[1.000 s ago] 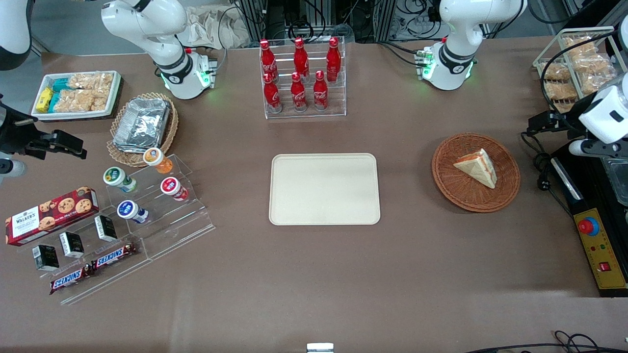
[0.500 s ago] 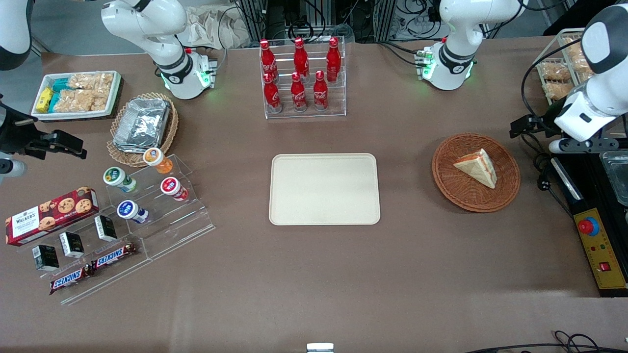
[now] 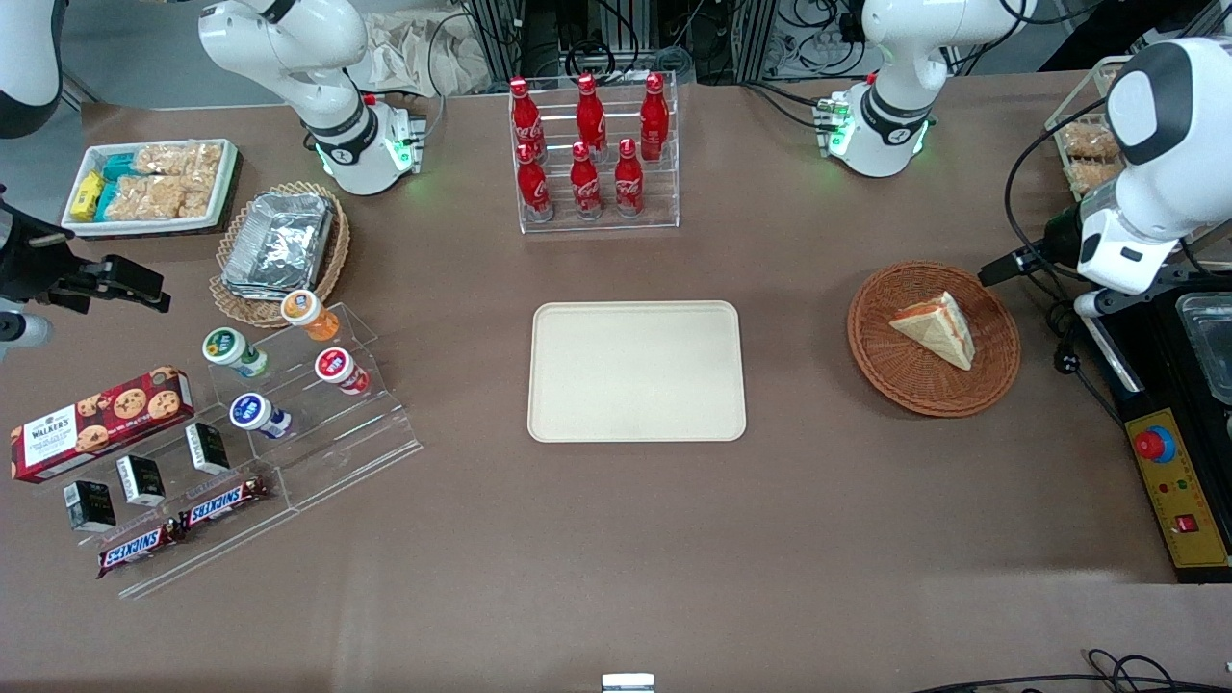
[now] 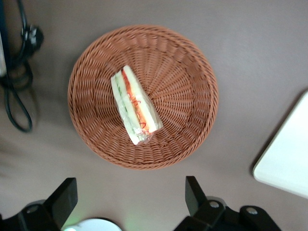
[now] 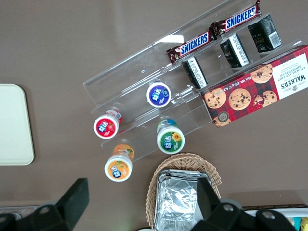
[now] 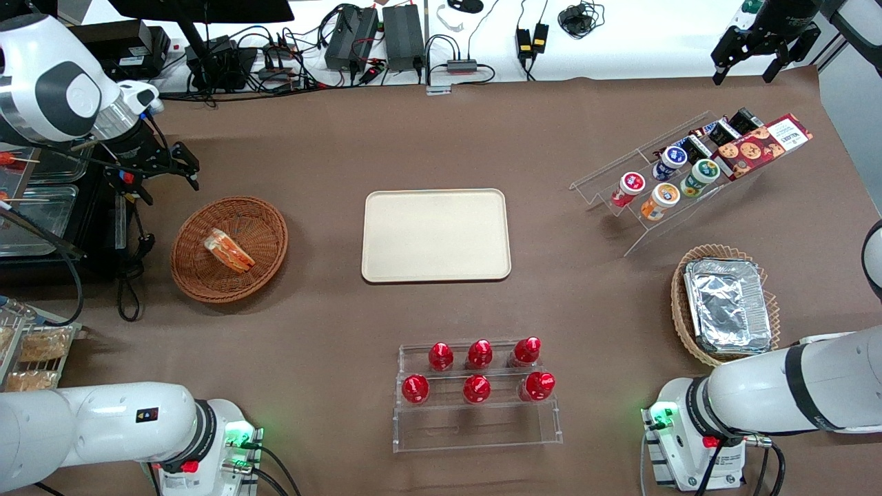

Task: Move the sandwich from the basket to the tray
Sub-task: 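Move the left gripper over the wicker basket above the sandwich, then lower the left gripper and grasp the wrapped sandwich in the basket, then lift the sandwich out of the basket with the left gripper, then carry the sandwich over the cream tray and lower it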

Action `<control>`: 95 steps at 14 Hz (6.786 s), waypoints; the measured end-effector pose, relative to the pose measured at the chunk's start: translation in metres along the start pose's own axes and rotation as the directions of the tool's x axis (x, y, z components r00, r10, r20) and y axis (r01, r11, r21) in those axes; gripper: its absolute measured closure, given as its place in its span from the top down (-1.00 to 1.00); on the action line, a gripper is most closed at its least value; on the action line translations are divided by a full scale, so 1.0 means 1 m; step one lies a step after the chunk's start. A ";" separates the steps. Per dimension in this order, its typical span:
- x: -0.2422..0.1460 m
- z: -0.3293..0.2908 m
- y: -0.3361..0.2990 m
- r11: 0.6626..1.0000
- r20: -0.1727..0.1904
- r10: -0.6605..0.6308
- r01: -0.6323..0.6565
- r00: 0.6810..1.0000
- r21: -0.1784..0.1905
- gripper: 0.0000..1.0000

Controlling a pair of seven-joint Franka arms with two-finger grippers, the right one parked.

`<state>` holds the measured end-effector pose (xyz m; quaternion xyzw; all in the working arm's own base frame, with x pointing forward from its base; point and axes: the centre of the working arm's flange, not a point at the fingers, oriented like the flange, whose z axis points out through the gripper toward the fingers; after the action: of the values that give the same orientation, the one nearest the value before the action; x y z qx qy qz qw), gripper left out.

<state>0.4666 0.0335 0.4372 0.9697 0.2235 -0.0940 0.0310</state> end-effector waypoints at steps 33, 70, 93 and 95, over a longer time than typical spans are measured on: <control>0.041 0.230 -0.049 0.827 0.280 -0.496 0.545 0.822 -0.136 0.99; -0.059 -0.039 0.215 0.990 0.287 0.124 -0.139 0.950 0.034 -0.33; -0.099 0.245 0.394 0.923 0.239 0.255 -0.309 0.937 0.227 -0.30; -0.098 0.254 0.392 0.916 0.256 0.270 -0.329 0.928 0.229 -0.30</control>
<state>0.5099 -0.3867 0.2144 0.9714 0.0519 -0.2235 -0.0621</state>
